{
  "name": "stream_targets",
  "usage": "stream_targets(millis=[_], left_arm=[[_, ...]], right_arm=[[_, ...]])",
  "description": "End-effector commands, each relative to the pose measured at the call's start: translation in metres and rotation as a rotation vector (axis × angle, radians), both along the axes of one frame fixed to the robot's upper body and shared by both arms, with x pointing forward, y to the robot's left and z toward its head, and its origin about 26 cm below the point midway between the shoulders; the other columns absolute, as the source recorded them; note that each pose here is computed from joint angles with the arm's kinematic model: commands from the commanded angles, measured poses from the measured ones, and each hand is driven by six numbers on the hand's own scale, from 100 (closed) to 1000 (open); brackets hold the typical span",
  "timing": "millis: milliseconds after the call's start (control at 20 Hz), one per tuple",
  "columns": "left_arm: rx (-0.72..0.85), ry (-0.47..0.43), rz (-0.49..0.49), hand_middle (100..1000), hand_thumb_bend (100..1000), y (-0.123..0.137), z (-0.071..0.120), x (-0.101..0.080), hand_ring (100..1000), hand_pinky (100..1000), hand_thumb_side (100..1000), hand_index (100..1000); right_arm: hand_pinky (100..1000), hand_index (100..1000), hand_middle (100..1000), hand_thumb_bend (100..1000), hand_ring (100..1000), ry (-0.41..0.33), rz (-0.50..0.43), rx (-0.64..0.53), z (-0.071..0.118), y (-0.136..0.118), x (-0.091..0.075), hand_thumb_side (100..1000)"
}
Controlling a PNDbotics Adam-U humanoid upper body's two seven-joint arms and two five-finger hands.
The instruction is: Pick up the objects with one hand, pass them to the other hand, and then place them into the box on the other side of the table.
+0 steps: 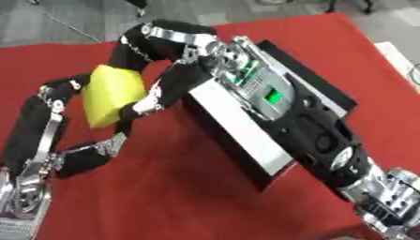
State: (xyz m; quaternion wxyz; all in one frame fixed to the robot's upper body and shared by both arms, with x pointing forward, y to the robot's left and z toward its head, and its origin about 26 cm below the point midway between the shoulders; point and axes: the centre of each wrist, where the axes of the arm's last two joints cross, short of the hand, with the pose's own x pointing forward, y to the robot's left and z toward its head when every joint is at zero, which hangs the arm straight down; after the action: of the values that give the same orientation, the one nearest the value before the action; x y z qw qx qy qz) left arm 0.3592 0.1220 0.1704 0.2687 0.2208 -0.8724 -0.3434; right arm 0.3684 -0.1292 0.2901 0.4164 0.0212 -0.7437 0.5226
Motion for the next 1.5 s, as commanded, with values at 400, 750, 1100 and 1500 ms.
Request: stream_targets(millis=[400, 750, 1100, 1500], left_arm=[[0.017, -0.005, 0.026, 686, 253, 0.016, -0.002, 0.000, 807, 813, 440, 826], [0.070, -0.003, 0.044, 743, 506, 0.022, -0.004, -0.001, 849, 843, 506, 880], [0.043, -0.002, 0.125, 756, 527, 0.032, -0.008, -0.002, 860, 849, 482, 898], [0.028, 0.022, 0.206, 756, 530, 0.054, -0.018, -0.004, 861, 847, 485, 898]], right_arm=[[732, 477, 383, 369, 645, -0.033, -0.023, 0.050, 0.017, -0.010, -0.007, 100], [727, 474, 381, 365, 642, -0.034, -0.043, 0.070, 0.020, -0.015, -0.007, 100], [721, 472, 380, 360, 638, -0.032, -0.071, 0.074, 0.020, -0.023, -0.006, 100], [724, 477, 386, 358, 642, -0.045, -0.109, 0.082, 0.020, -0.038, -0.007, 100]])
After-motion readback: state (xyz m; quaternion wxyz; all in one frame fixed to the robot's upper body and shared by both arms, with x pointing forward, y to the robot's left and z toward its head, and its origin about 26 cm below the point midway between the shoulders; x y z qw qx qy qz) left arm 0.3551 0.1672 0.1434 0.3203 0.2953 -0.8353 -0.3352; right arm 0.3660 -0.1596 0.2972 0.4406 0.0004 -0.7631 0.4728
